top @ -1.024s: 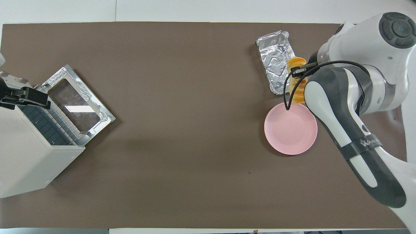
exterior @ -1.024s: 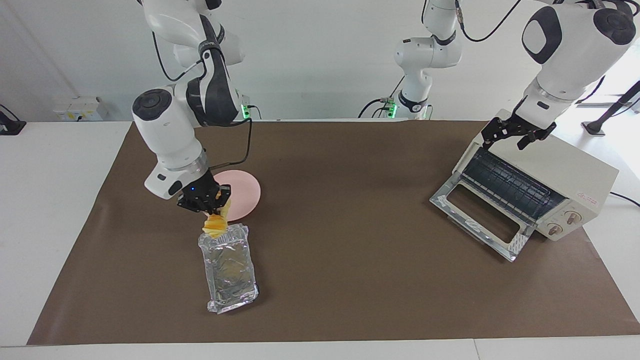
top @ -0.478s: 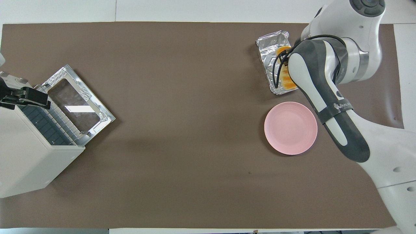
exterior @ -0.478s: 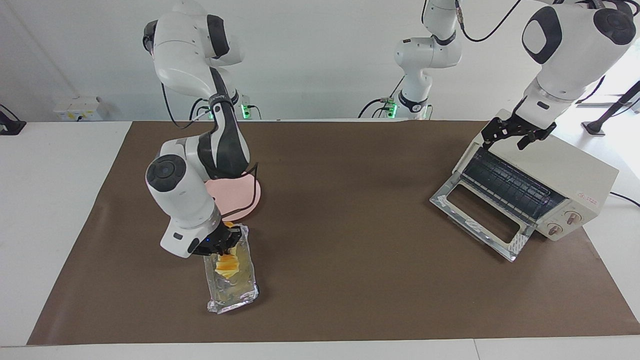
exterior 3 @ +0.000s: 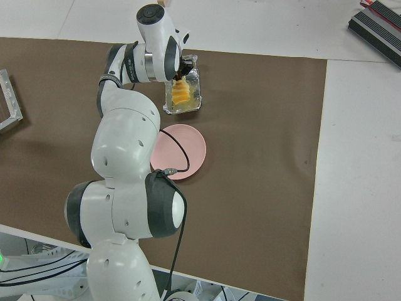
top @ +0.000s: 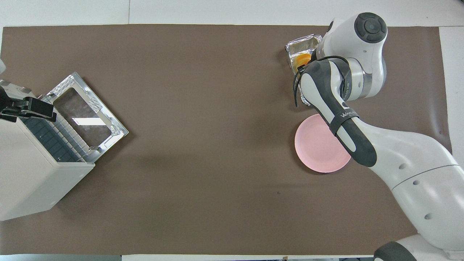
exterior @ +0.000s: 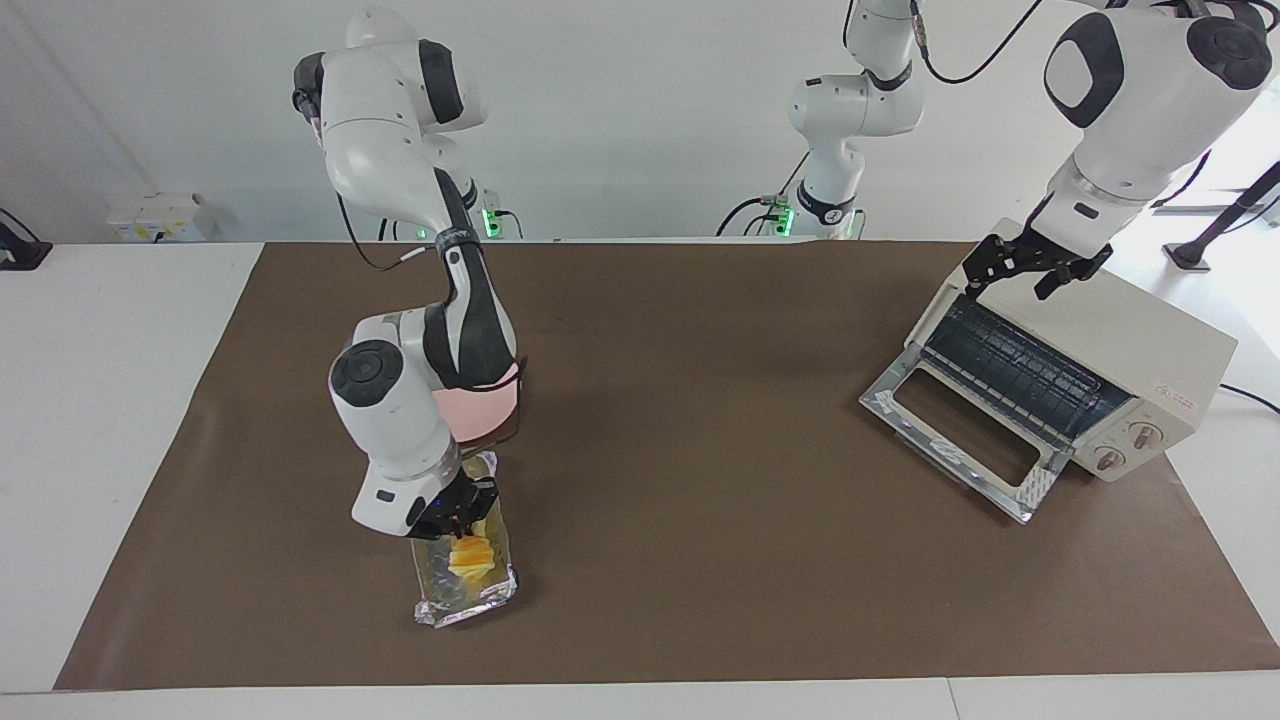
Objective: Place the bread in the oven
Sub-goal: 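Lower the bread into the foil tray and open the right gripper, then grasp the rim of the foil tray with the right gripper, then slide the foil tray toward the oven with the right gripper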
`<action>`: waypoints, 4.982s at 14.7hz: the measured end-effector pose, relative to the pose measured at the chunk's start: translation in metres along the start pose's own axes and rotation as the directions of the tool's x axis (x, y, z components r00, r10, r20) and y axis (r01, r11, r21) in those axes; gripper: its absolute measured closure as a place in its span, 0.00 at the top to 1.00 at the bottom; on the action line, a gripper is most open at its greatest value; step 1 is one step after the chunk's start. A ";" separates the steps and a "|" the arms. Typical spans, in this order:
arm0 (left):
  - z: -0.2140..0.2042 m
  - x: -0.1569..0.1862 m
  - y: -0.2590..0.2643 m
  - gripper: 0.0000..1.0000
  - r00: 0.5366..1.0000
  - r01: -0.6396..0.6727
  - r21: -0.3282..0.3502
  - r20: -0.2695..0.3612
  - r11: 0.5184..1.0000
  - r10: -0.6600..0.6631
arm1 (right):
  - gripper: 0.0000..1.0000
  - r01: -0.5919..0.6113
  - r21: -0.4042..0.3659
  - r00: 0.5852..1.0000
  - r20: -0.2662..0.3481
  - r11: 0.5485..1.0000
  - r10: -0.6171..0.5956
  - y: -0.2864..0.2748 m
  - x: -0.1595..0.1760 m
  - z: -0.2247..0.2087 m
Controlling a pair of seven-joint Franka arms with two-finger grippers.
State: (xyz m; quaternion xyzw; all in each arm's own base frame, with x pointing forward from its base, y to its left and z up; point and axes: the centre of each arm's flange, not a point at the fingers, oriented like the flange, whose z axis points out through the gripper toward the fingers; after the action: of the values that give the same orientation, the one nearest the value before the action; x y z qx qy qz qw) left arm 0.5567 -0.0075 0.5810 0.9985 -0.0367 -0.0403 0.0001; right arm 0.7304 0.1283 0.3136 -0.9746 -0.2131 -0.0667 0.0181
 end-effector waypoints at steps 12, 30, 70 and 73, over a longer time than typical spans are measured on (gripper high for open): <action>0.000 0.000 0.000 1.00 1.000 0.000 0.000 0.000 1.000 0.000 | 1.00 0.019 -0.007 0.994 0.103 1.000 -0.018 0.016 -0.016 -0.039; 0.000 0.000 0.000 1.00 1.000 0.000 0.000 0.000 1.000 0.000 | 0.59 0.005 -0.031 1.000 -0.025 0.999 -0.006 0.071 -0.038 -0.001; 0.000 0.000 0.000 1.00 1.000 0.000 0.000 0.000 1.000 0.000 | 0.02 -0.465 0.134 0.885 0.076 0.875 0.459 -0.302 -0.029 -0.007; 0.000 0.000 0.000 1.00 1.000 0.000 0.000 0.000 1.000 0.000 | 0.02 -0.470 0.136 0.883 0.062 0.872 0.466 -0.299 -0.034 0.001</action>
State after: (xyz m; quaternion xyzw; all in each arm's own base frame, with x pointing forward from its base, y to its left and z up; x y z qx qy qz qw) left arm 0.5567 -0.0075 0.5810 0.9985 -0.0367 -0.0403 0.0001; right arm 0.5752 0.3855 0.3098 -0.9939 0.0243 -0.0312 0.1027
